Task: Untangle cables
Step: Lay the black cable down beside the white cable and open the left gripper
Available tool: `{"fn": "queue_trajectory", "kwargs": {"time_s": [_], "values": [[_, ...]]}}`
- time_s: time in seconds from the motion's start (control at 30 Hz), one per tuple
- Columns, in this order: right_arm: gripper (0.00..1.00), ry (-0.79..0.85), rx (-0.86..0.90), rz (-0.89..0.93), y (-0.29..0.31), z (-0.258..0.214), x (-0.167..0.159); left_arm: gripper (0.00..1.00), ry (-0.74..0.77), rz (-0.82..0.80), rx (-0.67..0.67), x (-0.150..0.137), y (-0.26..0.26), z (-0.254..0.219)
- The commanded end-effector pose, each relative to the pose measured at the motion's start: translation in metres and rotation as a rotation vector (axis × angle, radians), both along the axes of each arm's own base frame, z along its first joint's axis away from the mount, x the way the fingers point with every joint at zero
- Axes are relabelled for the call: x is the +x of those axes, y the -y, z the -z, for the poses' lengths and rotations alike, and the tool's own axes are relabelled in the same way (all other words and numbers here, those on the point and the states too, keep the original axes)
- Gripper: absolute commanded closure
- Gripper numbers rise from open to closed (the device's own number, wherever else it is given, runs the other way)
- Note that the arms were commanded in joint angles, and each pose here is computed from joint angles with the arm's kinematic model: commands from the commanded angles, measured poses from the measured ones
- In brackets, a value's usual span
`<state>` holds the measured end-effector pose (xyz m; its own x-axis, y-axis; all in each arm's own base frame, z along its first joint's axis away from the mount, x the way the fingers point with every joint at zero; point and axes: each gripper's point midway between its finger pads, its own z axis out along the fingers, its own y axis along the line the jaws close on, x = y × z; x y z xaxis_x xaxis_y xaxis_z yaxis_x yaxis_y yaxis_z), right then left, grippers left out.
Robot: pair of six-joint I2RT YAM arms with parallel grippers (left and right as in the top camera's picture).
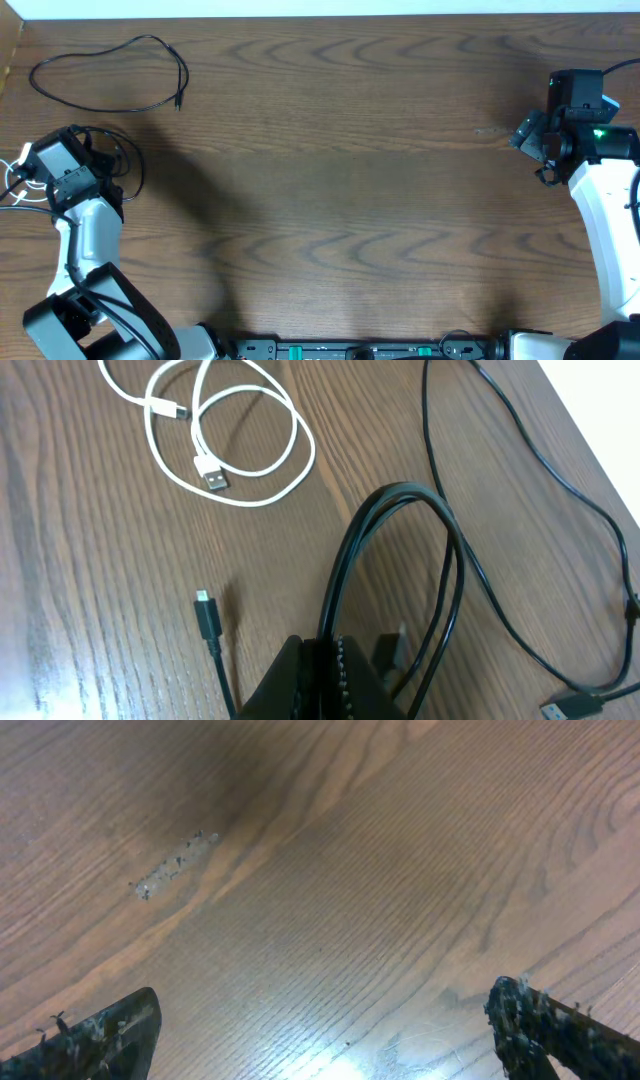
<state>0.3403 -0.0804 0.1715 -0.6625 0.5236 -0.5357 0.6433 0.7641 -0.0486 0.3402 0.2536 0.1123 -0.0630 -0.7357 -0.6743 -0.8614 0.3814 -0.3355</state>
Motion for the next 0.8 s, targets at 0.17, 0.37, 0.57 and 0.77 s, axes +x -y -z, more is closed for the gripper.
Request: {"fn": "queue_trajectory", "kwargs": {"time_s": [0.17, 0.37, 0.57, 0.77], "values": [[0.01, 0.004, -0.002, 0.018, 0.002, 0.000, -0.001, 0.92, -0.043, 0.041, -0.057, 0.007, 0.004, 0.028], [0.01, 0.004, -0.002, 0.018, 0.002, 0.000, -0.001, 0.77, -0.060, -0.019, -0.033, -0.005, -0.012, 0.029], [0.01, 0.004, -0.002, 0.018, 0.002, 0.000, -0.001, 0.42, -0.072, -0.036, -0.033, -0.013, -0.020, 0.030], [0.01, 0.004, -0.002, 0.018, 0.002, 0.000, -0.001, 0.34, -0.058, 0.004, -0.011, -0.009, -0.017, 0.019]]}}
